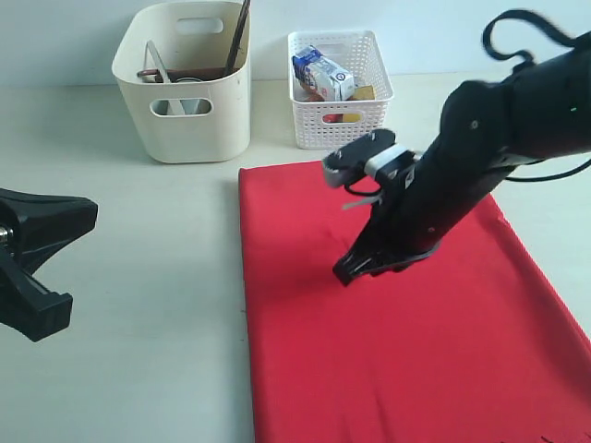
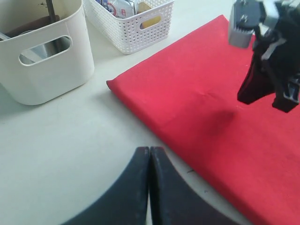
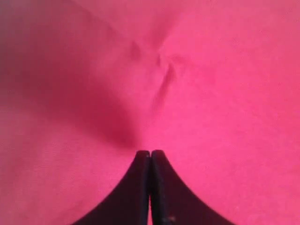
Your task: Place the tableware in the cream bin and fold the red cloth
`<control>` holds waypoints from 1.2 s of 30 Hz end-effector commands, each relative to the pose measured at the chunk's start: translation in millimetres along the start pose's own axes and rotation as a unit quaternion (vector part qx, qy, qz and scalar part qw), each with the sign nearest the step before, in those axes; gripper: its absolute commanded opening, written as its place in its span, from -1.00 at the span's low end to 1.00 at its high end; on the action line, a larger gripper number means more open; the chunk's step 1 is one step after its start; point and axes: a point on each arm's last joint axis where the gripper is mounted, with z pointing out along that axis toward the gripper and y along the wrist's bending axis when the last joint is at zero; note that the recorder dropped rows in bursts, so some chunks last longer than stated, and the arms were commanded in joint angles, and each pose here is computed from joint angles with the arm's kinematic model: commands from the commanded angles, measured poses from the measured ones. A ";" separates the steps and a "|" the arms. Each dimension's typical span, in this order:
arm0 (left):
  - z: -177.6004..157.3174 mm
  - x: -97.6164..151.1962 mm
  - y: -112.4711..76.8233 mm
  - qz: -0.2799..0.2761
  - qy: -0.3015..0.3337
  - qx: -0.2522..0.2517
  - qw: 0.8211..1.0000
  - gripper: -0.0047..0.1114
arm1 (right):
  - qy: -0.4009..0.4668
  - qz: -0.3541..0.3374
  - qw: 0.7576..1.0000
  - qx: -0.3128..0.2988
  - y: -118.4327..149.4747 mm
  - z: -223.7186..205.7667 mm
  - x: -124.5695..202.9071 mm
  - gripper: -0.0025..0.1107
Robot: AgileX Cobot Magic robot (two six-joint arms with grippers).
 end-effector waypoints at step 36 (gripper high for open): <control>-1.1 3.3 2.3 0.009 0.015 -0.011 1.000 -0.88 | -0.015 0.183 0.978 0.097 -112.5 -41.4 71.6 -0.96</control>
